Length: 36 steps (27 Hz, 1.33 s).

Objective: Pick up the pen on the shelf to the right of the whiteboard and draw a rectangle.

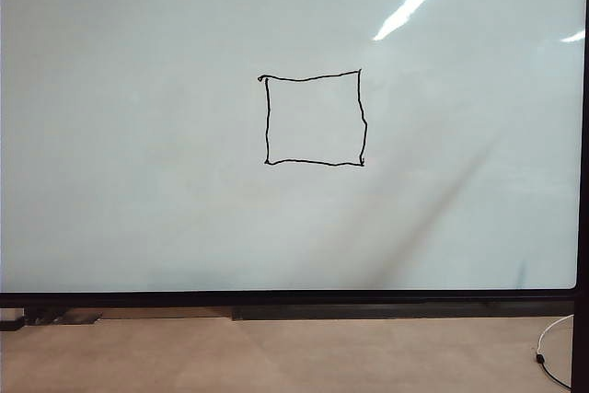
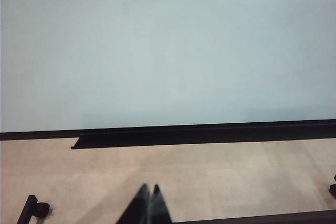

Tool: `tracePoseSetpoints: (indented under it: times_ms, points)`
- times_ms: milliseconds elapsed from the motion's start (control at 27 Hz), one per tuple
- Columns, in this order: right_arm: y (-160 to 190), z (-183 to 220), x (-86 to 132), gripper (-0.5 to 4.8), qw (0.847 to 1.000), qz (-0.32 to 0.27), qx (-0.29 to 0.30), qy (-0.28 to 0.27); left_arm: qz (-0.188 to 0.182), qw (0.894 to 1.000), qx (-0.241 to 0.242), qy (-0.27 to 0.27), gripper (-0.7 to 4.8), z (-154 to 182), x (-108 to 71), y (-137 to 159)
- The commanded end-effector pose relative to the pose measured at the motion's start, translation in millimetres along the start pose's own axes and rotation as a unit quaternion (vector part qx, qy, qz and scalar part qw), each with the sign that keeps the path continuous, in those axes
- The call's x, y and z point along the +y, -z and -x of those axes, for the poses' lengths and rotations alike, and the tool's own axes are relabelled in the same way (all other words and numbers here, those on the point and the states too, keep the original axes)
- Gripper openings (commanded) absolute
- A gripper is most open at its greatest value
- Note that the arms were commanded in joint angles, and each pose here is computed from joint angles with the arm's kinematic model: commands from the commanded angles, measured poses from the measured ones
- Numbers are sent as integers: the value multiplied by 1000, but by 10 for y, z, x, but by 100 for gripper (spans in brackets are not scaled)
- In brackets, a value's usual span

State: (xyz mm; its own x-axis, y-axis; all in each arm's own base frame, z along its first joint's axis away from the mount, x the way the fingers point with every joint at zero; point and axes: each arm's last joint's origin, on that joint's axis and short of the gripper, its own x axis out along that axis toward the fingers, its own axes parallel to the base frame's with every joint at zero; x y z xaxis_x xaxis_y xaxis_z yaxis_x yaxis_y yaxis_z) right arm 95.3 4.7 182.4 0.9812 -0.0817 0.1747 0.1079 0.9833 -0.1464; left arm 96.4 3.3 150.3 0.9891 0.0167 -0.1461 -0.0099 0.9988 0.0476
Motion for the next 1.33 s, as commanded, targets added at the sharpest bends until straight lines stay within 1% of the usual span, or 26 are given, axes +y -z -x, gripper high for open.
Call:
tracePoseSetpoints:
  times_ms: [37, 111, 148, 408, 1335]
  points:
    - [-6, -5, -31, -6, 1000, 5, -14, 8, 0, 1000, -6, 1, -5, 3, 0, -20]
    - [-11, -8, -73, -5, 999, 13, -16, 30, 0, 1000, -6, 1, -5, 3, 0, -20]
    - [-9, -10, -94, -6, 999, 15, -17, 32, 0, 1000, -6, 1, -5, 4, 0, -21]
    - [5, -12, -128, -6, 1000, 3, -17, 10, 0, 1000, -6, 1, -5, 3, 0, -20]
    - [16, -13, -128, -5, 1000, 3, -11, 12, 0, 1000, -6, 1, -5, 4, 0, -21]
